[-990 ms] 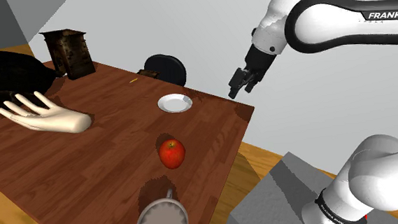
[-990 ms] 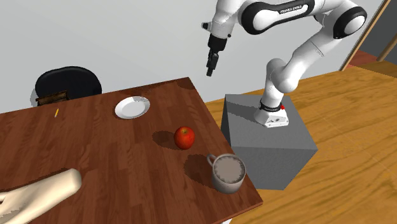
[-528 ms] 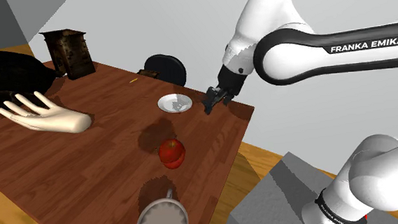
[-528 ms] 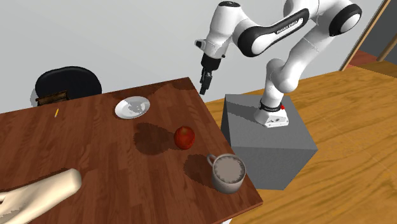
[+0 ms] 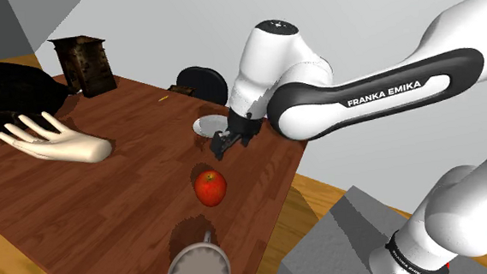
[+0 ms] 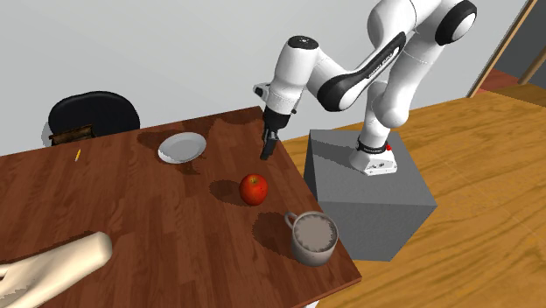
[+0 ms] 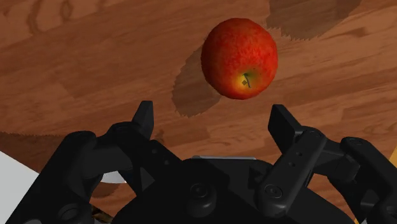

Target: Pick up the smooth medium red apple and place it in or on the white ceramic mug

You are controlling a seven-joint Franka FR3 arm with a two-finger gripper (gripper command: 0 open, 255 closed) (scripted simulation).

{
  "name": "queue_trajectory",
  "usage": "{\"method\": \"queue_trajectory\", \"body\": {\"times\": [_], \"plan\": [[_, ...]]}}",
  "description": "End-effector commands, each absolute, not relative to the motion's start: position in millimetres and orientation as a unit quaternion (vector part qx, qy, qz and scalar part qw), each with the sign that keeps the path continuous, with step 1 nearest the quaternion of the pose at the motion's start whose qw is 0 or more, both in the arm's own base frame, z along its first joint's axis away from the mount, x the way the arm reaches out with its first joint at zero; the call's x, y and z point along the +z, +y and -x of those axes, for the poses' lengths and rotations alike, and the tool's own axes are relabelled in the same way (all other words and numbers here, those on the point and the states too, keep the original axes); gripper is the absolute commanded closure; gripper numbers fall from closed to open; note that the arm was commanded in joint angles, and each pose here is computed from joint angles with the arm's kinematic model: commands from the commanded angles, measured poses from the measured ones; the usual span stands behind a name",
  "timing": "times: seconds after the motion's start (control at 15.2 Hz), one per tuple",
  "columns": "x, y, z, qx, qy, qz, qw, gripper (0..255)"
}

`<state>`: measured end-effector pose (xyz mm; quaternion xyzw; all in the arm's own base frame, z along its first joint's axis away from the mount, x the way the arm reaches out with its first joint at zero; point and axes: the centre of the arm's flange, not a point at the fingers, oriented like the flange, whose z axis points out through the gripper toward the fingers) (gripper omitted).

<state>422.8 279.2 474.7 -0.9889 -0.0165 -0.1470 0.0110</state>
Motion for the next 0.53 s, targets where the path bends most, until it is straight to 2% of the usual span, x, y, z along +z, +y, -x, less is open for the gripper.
{"method": "queue_trajectory", "body": {"times": [0.0, 0.46], "plan": [[460.6, 301.4, -431.1, -0.151, -0.018, 0.988, 0.007, 0], [424.3, 336.2, -449.4, -0.157, -0.021, 0.987, -0.001, 0]]}}
